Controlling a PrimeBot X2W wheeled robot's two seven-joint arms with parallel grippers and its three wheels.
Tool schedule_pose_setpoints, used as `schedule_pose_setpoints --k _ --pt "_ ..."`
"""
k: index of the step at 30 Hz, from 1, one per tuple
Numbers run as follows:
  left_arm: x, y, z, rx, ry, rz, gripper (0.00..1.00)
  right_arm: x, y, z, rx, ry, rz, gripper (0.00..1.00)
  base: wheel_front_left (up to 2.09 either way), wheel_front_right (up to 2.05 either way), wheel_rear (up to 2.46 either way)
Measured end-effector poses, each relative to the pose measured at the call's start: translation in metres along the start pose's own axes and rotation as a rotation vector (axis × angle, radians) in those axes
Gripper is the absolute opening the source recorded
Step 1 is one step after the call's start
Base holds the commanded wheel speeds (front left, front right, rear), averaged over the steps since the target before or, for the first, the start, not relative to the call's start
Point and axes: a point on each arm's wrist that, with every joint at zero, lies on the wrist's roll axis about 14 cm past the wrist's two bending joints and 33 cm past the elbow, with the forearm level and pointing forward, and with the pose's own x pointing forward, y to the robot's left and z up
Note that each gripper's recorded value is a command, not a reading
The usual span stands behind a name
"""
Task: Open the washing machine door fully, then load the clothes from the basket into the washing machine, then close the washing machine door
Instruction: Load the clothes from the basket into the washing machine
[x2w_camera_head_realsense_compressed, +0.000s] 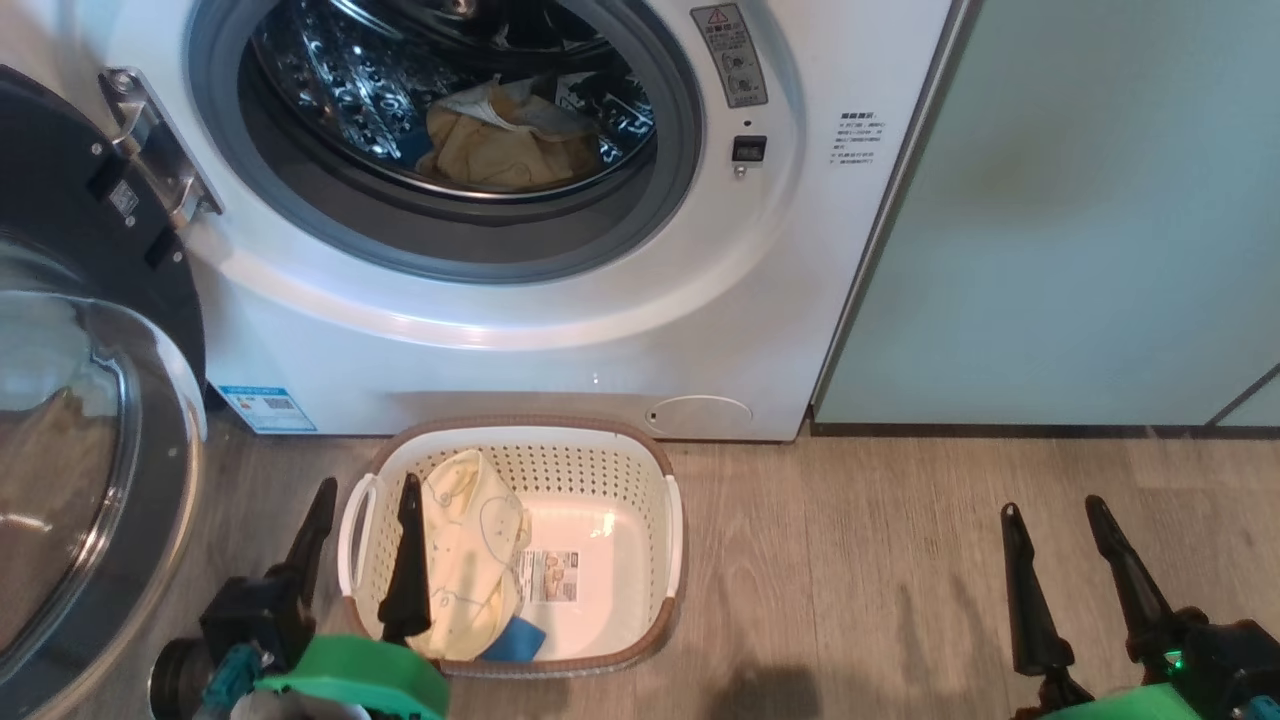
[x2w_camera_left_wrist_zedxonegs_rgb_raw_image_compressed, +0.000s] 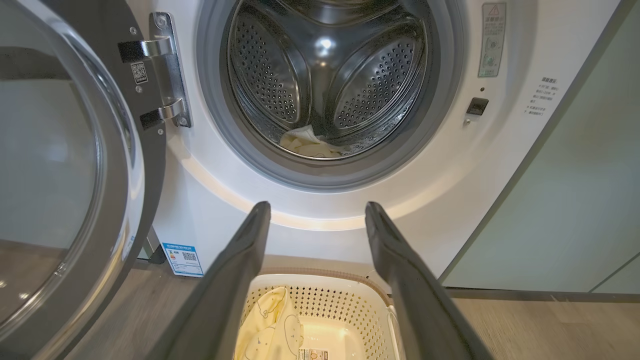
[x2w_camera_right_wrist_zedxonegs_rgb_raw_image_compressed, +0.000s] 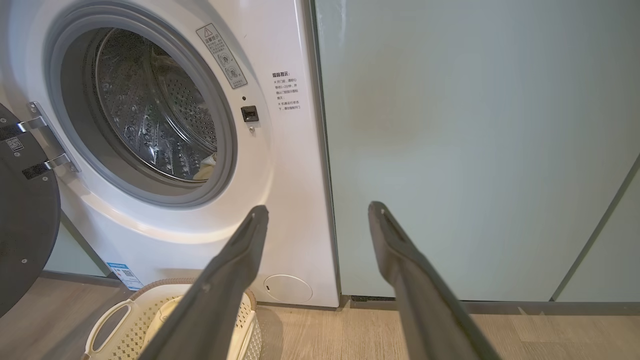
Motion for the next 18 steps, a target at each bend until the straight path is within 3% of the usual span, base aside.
schedule_pose_setpoints --k 11,18 --pt "0.014 -0.003 -0.058 0.007 0.166 -0.037 1.0 0.009 0.0 -0.017 0.014 0.053 -0.002 1.0 0.0 0.0 0.0" --pt "0.049 -0.017 -0.113 -0.011 0.291 -0.1 1.0 0.041 -0.006 -0.023 0.023 0.054 -0.004 1.0 0.0 0.0 0.0"
